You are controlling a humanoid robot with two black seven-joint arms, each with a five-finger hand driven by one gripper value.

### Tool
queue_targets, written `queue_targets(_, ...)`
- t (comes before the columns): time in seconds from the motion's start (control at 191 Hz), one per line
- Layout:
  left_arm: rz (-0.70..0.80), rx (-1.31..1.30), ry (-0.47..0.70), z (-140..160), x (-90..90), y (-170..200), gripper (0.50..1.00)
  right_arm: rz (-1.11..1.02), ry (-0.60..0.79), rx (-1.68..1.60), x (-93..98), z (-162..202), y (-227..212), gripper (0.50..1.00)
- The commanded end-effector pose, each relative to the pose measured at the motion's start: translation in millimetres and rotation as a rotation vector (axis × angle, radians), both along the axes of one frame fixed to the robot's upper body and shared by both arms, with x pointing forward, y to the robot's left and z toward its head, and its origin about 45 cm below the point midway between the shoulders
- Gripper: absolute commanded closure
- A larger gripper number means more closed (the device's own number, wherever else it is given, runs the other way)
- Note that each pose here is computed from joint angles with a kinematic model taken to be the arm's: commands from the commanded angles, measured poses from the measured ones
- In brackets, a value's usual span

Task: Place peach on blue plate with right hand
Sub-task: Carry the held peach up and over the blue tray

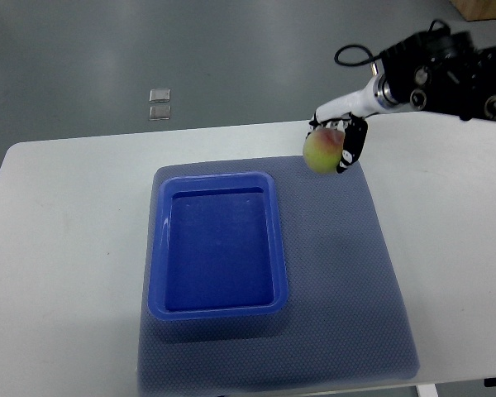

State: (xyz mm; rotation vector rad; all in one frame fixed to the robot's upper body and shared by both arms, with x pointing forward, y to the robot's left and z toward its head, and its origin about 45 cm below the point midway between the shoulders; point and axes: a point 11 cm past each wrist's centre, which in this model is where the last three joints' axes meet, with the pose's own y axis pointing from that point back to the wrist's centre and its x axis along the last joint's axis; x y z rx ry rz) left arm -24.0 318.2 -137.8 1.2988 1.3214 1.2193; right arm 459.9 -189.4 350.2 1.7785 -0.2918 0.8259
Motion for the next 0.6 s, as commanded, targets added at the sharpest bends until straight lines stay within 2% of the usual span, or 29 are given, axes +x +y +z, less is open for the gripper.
queue_targets(0.0,0.0,-0.001,0.0,0.0,0.0,0.0,0.5,0.017,-0.031,0.024,-3.9,44.8,1.2,1.0)
queue_targets(0.005,0.0,-0.001,0.0,0.0,0.0,0.0,0.5,0.017,-0.031,0.024,-3.9,44.8,1.2,1.0)
queue_targets(0.01,0.0,0.001,0.0,0.0,0.0,0.2,0.5,0.023,-0.05,0.025,-7.2,71.4,-0.9,1.0)
queue_targets(0.052,0.0,-0.001,0.0,0.0,0.0,0.0,0.5,0.029,-0.068,0.021,-9.5,88.4,-1.1,1.0)
queue_targets(0.199,-0.001,0.001,0.0,0.0,-0.1,0.2,0.5,0.049,-0.091,0.021,-13.1,103.8,6.3,1.0)
queue_targets(0.319,-0.002,-0.004,0.0,-0.1,0.0,-1.0,0.5,0.07,-0.096,0.022,-13.5,101.2,17.0,1.0)
queue_targets(0.33,-0.003,-0.005,0.0,-0.1,-0.1,-1.5,0.5,0.106,-0.104,0.025,-14.6,96.7,36.9,1.0)
queue_targets(0.455,-0.003,-0.002,0.0,0.0,-0.2,-0.5,0.5,0.148,-0.096,0.091,-18.5,83.3,83.3,1.0)
queue_targets(0.534,-0.001,0.002,0.0,0.0,-0.1,0.7,0.5,0.195,-0.043,0.112,-26.4,54.1,124.8,1.0)
queue_targets(0.597,-0.001,0.001,0.0,0.0,-0.1,0.5,0.5,0.203,-0.037,0.113,-27.2,46.8,133.1,1.0)
